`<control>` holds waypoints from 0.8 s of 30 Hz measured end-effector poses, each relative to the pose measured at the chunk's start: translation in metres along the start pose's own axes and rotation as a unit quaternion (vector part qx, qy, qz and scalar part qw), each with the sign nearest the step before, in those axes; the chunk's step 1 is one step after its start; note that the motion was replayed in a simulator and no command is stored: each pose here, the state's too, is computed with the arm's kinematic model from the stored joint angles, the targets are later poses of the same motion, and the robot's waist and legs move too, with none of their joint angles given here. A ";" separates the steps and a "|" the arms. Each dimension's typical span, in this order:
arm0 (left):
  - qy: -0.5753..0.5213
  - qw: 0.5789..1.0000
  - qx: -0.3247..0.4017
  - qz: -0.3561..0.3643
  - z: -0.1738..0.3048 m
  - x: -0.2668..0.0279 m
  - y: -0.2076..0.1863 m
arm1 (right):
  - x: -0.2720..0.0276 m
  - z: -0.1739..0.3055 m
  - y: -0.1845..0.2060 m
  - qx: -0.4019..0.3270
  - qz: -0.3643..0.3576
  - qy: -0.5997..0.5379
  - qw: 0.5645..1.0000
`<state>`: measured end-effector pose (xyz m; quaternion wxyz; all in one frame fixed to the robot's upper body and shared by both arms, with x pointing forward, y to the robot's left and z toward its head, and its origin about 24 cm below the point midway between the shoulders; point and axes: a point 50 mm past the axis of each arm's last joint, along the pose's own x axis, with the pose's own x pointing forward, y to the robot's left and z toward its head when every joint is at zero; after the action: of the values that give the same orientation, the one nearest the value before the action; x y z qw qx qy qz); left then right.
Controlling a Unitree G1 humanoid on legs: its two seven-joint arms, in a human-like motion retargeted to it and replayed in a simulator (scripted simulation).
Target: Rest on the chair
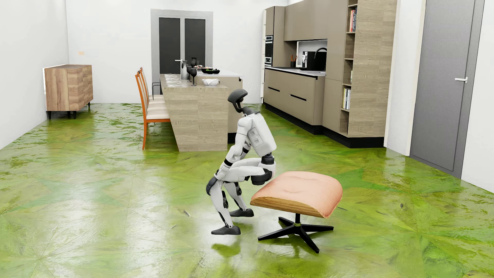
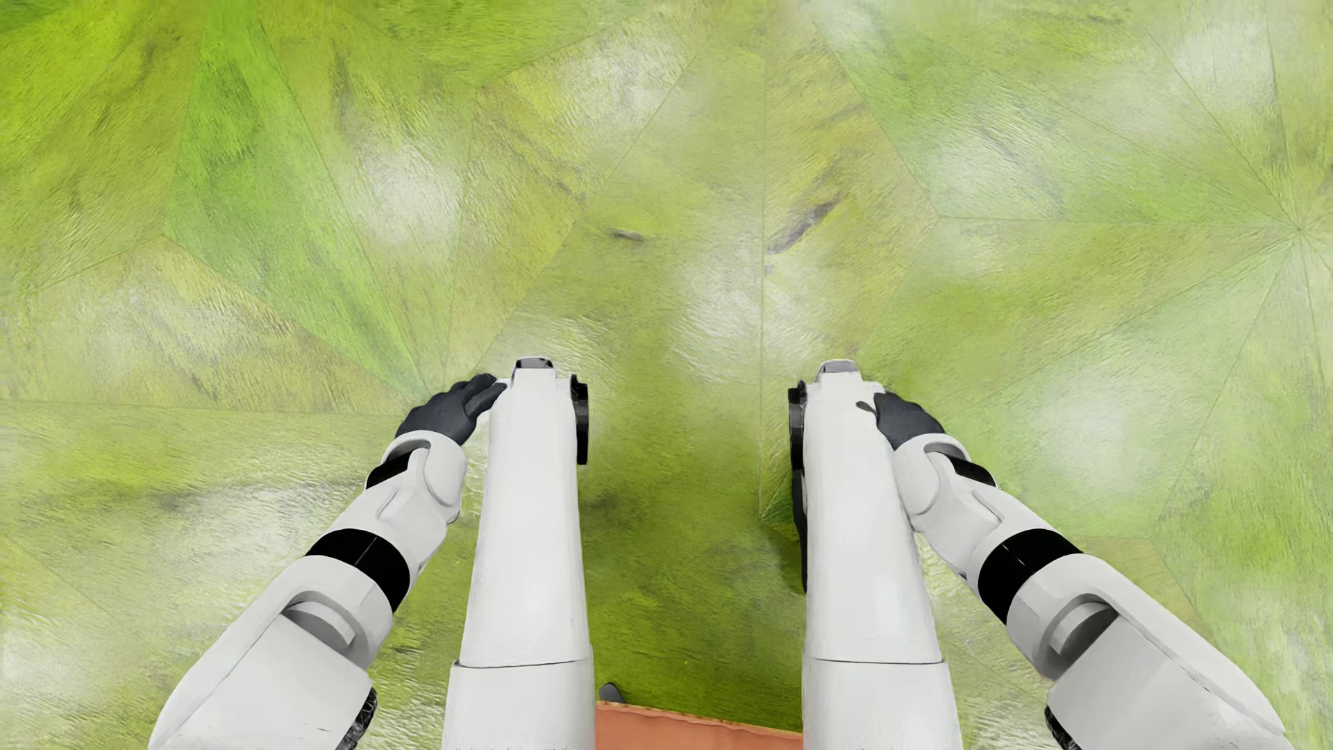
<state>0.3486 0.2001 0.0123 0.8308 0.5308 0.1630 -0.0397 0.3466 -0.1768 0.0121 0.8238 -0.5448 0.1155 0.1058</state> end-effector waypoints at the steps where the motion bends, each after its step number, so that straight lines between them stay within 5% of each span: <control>1: -0.001 1.000 0.005 -0.014 -0.001 -0.002 -0.004 | -0.002 -0.006 0.006 0.005 0.011 0.013 1.000; 24: 0.188 0.973 -0.052 -0.125 -0.076 -0.032 -0.063 | -0.036 -0.080 0.060 0.101 0.083 0.206 0.970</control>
<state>0.2861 0.2379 -0.0615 0.8003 0.4602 0.3827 -0.0342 0.2884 -0.2291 -0.0599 0.8211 -0.4576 0.3378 0.0470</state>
